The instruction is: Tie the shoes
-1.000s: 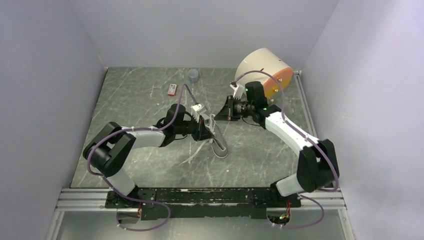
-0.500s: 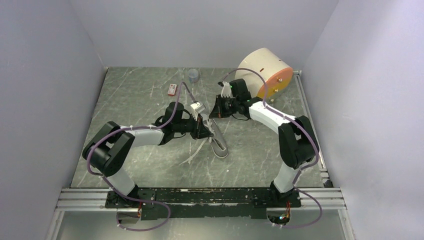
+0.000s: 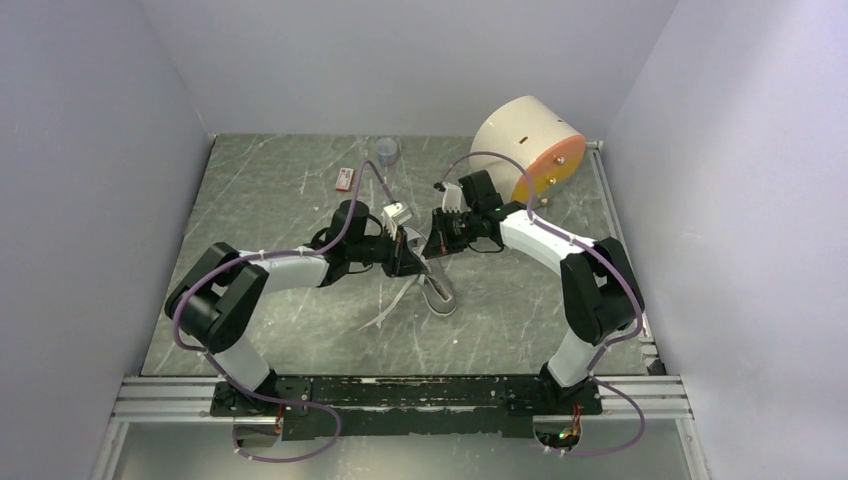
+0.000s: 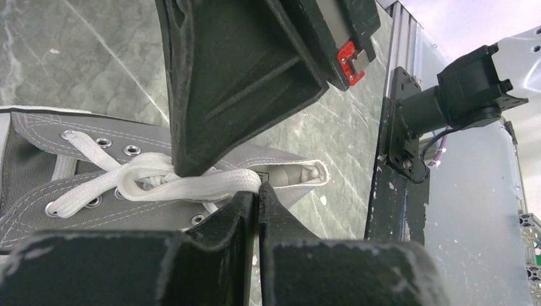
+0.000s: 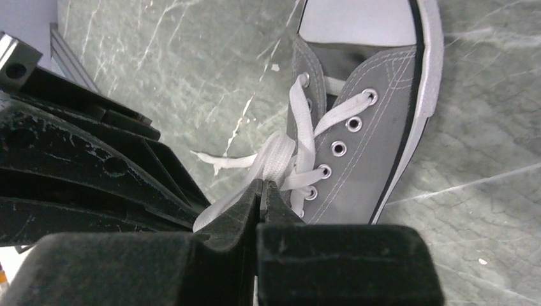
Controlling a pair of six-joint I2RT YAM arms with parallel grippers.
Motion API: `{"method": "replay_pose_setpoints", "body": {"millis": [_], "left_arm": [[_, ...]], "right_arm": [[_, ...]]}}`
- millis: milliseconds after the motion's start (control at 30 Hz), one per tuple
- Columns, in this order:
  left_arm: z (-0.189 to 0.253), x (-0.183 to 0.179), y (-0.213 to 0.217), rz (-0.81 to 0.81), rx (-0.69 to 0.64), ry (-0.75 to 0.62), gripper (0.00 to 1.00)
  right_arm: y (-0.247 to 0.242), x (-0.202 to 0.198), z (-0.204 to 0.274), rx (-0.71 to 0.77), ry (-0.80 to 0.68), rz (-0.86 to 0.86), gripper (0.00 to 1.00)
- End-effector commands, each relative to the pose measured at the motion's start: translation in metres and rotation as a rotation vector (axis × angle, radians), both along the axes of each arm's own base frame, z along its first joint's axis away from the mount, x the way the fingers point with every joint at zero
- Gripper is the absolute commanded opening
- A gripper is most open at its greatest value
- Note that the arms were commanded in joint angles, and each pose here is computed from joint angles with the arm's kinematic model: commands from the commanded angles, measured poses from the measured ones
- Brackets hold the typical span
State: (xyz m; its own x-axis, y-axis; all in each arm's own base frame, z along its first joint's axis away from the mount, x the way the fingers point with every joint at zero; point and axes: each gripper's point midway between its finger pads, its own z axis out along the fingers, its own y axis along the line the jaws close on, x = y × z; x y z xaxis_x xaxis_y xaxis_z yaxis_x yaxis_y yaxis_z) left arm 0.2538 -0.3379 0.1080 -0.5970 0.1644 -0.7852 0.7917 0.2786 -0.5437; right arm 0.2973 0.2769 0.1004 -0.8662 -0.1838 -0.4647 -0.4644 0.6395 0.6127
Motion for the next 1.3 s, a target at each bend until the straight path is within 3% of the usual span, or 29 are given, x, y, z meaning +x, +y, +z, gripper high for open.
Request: {"method": "replay_pose_setpoints", "body": {"millis": [0,500,867,1000,1067,1167,1267], "left_arm": [[0.015,0.003,-0.004,-0.046,-0.031,-0.041,0.09],[-0.001,0.018,0.007,-0.01,0.032,-0.025,0.1],[-0.026,0.039,-0.01,-0.008,0.034,0.051,0.1],[-0.034,0.039,-0.01,-0.006,0.039,0.069,0.1],[-0.034,0.04,-0.011,-0.004,0.038,0.074,0.1],[-0.034,0.039,-0.011,-0.007,0.036,0.077,0.1],[-0.038,0.038,-0.011,-0.017,0.043,0.088,0.1]], "right_arm": [[0.0,-0.017,-0.001,0.005,0.042,0.068,0.0],[-0.002,-0.038,0.001,0.013,0.086,0.147,0.0],[-0.002,-0.027,-0.012,-0.037,0.129,0.118,0.01],[-0.007,-0.026,-0.01,-0.083,0.155,0.087,0.15],[-0.025,-0.02,-0.008,-0.195,0.134,0.015,0.29],[-0.053,-0.015,-0.007,-0.347,0.078,-0.075,0.42],[-0.061,-0.021,-0.001,-0.37,0.058,-0.103,0.51]]}}
